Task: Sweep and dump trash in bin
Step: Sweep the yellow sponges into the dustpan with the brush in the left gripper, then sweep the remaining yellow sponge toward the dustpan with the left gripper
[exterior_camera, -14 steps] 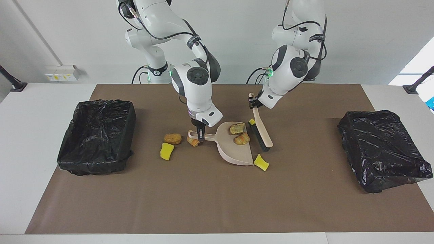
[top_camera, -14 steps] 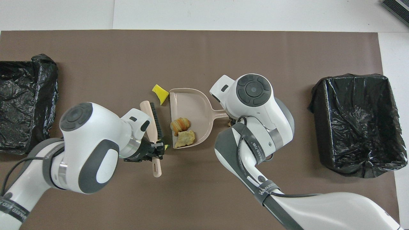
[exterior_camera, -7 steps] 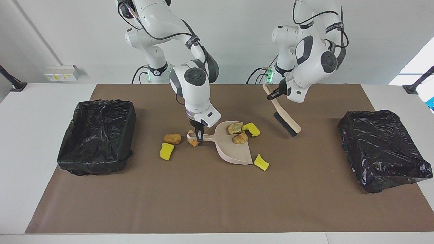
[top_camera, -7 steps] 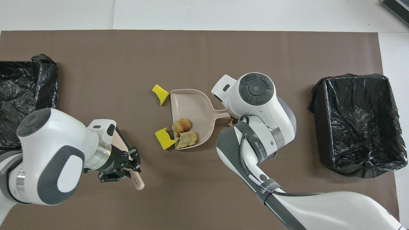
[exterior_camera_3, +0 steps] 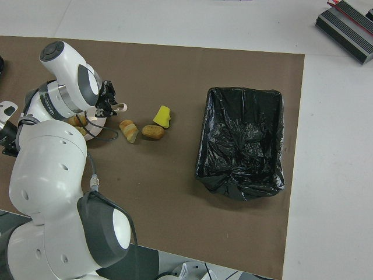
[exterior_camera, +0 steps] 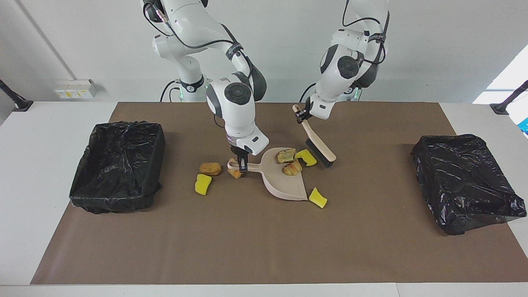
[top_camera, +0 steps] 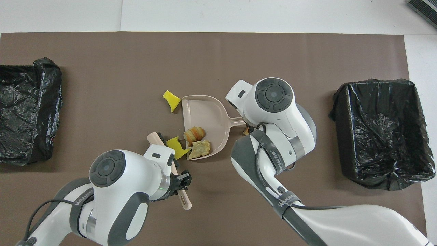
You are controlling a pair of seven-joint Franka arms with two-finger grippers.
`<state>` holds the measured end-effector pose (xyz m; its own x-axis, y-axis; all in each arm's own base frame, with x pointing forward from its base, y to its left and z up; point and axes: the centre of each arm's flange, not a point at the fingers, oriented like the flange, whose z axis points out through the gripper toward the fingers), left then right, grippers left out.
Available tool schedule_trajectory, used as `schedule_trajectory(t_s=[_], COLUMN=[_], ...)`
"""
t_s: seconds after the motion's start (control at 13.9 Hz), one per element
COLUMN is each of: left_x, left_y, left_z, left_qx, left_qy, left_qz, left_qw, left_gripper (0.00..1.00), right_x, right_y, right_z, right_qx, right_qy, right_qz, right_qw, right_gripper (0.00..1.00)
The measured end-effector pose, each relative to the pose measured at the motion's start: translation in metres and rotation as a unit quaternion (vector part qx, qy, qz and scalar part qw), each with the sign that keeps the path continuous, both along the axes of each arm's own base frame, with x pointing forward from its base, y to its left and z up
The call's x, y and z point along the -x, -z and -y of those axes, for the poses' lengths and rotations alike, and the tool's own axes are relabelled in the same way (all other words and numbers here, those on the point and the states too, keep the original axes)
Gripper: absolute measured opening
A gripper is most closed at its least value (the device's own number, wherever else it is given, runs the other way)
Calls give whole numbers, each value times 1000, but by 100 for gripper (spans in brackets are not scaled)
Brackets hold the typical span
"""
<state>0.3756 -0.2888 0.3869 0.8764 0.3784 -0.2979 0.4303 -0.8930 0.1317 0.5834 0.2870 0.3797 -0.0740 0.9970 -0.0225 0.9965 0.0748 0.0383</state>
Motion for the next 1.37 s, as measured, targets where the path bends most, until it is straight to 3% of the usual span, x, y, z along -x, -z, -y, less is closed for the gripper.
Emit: schedule_trajectory(t_s=[0.29, 0.58, 0.72, 1.08, 1.23, 1.37], left_x=[1, -5, -4, 6, 1, -5], left_y=[-7, 0, 13, 26, 23, 20], left_z=[10, -15, -9, 35, 40, 34], left_qx=[7, -5, -10, 1, 7, 12], left_qy=[13, 20, 28, 59, 65, 113], left_qz=[7, -35, -40, 8, 18, 25], left_qw=[1000, 999, 999, 998, 998, 993], left_gripper=[26, 26, 26, 26, 26, 26], right_x=[0, 0, 0, 0, 0, 0], right_y=[0, 0, 0, 1, 1, 1], right_z=[0, 0, 1, 1, 1, 1], right_qx=[0, 0, 0, 1, 1, 1], right_qy=[0, 0, 0, 1, 1, 1], right_qz=[0, 0, 0, -1, -1, -1], right_qw=[1000, 1000, 1000, 1000, 1000, 1000], right_gripper=[33, 33, 33, 33, 33, 33])
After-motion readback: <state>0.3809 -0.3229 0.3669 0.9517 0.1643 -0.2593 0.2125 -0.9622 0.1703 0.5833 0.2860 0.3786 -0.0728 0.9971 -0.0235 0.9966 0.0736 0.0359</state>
